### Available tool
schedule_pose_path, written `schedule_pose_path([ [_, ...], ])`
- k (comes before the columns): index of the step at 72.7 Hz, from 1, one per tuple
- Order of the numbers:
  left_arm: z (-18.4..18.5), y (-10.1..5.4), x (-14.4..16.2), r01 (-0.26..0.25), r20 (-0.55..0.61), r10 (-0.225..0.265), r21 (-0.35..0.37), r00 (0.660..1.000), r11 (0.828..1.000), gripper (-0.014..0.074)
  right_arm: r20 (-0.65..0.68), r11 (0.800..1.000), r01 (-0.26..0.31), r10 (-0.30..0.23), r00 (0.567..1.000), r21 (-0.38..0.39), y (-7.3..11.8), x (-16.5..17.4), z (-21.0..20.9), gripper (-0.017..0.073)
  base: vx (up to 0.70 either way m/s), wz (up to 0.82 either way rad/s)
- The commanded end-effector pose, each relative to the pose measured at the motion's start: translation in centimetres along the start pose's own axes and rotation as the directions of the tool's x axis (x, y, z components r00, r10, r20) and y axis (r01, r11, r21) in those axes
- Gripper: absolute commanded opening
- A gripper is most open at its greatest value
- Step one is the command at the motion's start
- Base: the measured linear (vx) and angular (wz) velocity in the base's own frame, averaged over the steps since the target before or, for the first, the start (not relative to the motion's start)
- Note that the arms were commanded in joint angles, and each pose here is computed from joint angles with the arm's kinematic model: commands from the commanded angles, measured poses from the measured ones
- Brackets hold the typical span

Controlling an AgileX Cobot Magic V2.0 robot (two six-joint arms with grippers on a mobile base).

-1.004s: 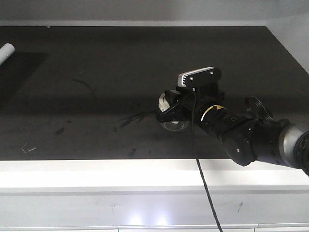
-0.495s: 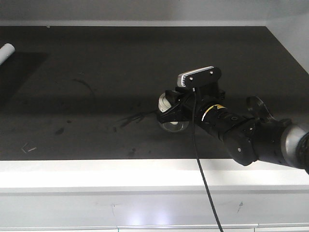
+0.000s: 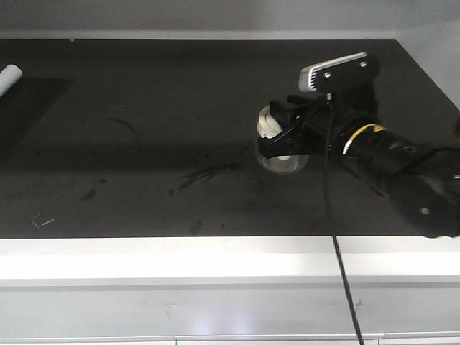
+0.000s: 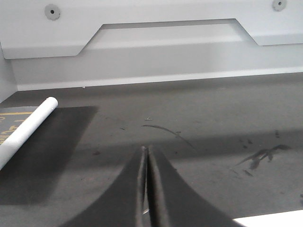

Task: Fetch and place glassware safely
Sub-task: 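Close the right gripper on the lid and lift the jar toward the robot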

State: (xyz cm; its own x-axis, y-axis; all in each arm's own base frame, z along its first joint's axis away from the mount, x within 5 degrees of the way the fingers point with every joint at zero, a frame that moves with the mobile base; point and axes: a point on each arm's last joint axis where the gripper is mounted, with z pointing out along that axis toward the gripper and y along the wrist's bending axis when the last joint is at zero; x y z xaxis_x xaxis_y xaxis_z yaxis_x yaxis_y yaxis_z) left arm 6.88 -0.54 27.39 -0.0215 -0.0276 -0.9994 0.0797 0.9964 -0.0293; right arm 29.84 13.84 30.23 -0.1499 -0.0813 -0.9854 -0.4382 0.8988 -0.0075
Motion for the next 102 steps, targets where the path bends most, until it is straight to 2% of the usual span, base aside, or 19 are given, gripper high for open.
schedule_pose_path([
  [1, -0.1, -0.1, -1.5, 0.013, 0.093, -0.013, 0.007, 0.996, 1.0, -0.0007, 0.181, 1.0, 0.02, -0.02, 0.983, 0.0, 0.0, -3.8, -3.0, -0.0001, 0.0, 0.0],
  [20, -0.1, -0.1, -1.5, 0.013, 0.093, -0.013, 0.007, 0.996, 1.0, -0.0007, 0.238, 0.999, -0.026, 0.031, 0.971, -0.026, 0.4, -2.6, -10.6, -0.0001, 0.0, 0.0],
  [37, -0.1, -0.1, -1.5, 0.013, 0.093, -0.013, 0.007, 0.996, 1.0, -0.0007, 0.201, 0.994, -0.072, 0.089, 0.976, -0.088, 1.0, 0.2, -15.5, -0.0001, 0.0, 0.0],
  [40, -0.1, -0.1, -1.5, 0.013, 0.093, -0.013, 0.007, 0.996, 1.0, -0.0007, 0.206, 0.993, -0.044, 0.065, 0.976, -0.107, 1.3, 0.7, -16.4, -0.0001, 0.0, 0.0],
  [42, -0.1, -0.1, -1.5, 0.013, 0.093, -0.013, 0.007, 0.996, 1.0, -0.0007, 0.199, 0.991, -0.063, 0.085, 0.976, -0.117, 1.3, 1.0, -16.6, -0.0001, 0.0, 0.0],
  [44, -0.1, -0.1, -1.5, 0.013, 0.093, -0.013, 0.007, 0.996, 1.0, -0.0007, 0.202, 0.99, -0.044, 0.07, 0.977, -0.13, 1.5, 1.3, -17.1, -0.0001, 0.0, 0.0],
  [48, -0.1, -0.1, -1.5, 0.013, 0.093, -0.013, 0.007, 0.996, 1.0, -0.0007, 0.195, 0.985, -0.047, 0.079, 0.978, -0.164, 1.8, 2.1, -17.8, -0.0001, 0.0, 0.0],
  [49, -0.1, -0.1, -1.5, 0.013, 0.093, -0.013, 0.007, 0.996, 1.0, -0.0007, 0.19, 0.982, -0.064, 0.098, 0.977, -0.177, 1.9, 2.2, -17.9, -0.0001, 0.0, 0.0],
  [53, -0.1, -0.1, -1.5, 0.013, 0.093, -0.013, 0.007, 0.996, 1.0, -0.0007, 0.19, 0.973, -0.026, 0.071, 0.979, -0.227, 2.5, 2.8, -18.5, -0.0001, 0.0, 0.0],
  [54, -0.1, -0.1, -1.5, 0.013, 0.093, -0.013, 0.007, 0.996, 1.0, -0.0007, 0.184, 0.968, -0.053, 0.1, 0.978, -0.245, 2.6, 3.0, -18.6, -0.0001, 0.0, 0.0],
  [55, -0.1, -0.1, -1.5, 0.013, 0.093, -0.013, 0.007, 0.996, 1.0, -0.0007, 0.182, 0.965, -0.031, 0.08, 0.98, -0.262, 2.8, 3.1, -18.7, -0.0001, 0.0, 0.0],
  [59, -0.1, -0.1, -1.5, 0.013, 0.093, -0.013, 0.007, 0.996, 1.0, -0.0007, 0.167, 0.942, -0.002, 0.062, 0.984, -0.335, 3.5, 3.7, -19.0, -0.0001, 0.0, 0.0],
  [60, -0.1, -0.1, -1.5, 0.013, 0.093, -0.013, 0.007, 0.996, 1.0, -0.0007, 0.158, 0.935, 0.021, 0.038, 0.987, -0.353, 3.7, 3.9, -19.1, -0.0001, 0.0, 0.0],
  [61, -0.1, -0.1, -1.5, 0.013, 0.093, -0.013, 0.007, 0.996, 1.0, -0.0007, 0.147, 0.929, -0.003, 0.062, 0.987, -0.371, 3.8, 3.9, -19.1, -0.0001, 0.0, 0.0],
  [63, -0.1, -0.1, -1.5, 0.013, 0.093, -0.013, 0.007, 0.996, 1.0, -0.0007, 0.137, 0.917, 0.021, 0.037, 0.99, -0.399, 4.1, 4.1, -19.2, -0.0001, 0.0, 0.0],
  [69, -0.1, -0.1, -1.5, 0.013, 0.093, -0.013, 0.007, 0.996, 1.0, -0.0007, 0.081, 0.892, 0.027, 0.011, 0.997, -0.451, 4.6, 4.7, -19.3, -0.0001, 0.0, 0.0],
  [81, -0.1, -0.1, -1.5, 0.013, 0.093, -0.013, 0.007, 0.996, 1.0, -0.0007, 0.046, 0.896, 0.02, 0.0, 0.999, -0.443, 4.5, 5.0, -19.2, -0.0001, 0.0, 0.0],
  [95, -0.1, -0.1, -1.5, 0.013, 0.093, -0.013, 0.007, 0.996, 1.0, -0.0007, 0.043, 0.914, 0.027, -0.01, 0.999, -0.405, 4.2, 5.1, -19.1, -0.0001, 0.0, 0.0],
  [102, -0.1, -0.1, -1.5, 0.013, 0.093, -0.013, 0.007, 0.996, 1.0, -0.0007, 0.043, 0.914, 0.028, -0.011, 0.999, -0.405, 4.2, 5.1, -19.1, -0.0001, 0.0, 0.0],
])
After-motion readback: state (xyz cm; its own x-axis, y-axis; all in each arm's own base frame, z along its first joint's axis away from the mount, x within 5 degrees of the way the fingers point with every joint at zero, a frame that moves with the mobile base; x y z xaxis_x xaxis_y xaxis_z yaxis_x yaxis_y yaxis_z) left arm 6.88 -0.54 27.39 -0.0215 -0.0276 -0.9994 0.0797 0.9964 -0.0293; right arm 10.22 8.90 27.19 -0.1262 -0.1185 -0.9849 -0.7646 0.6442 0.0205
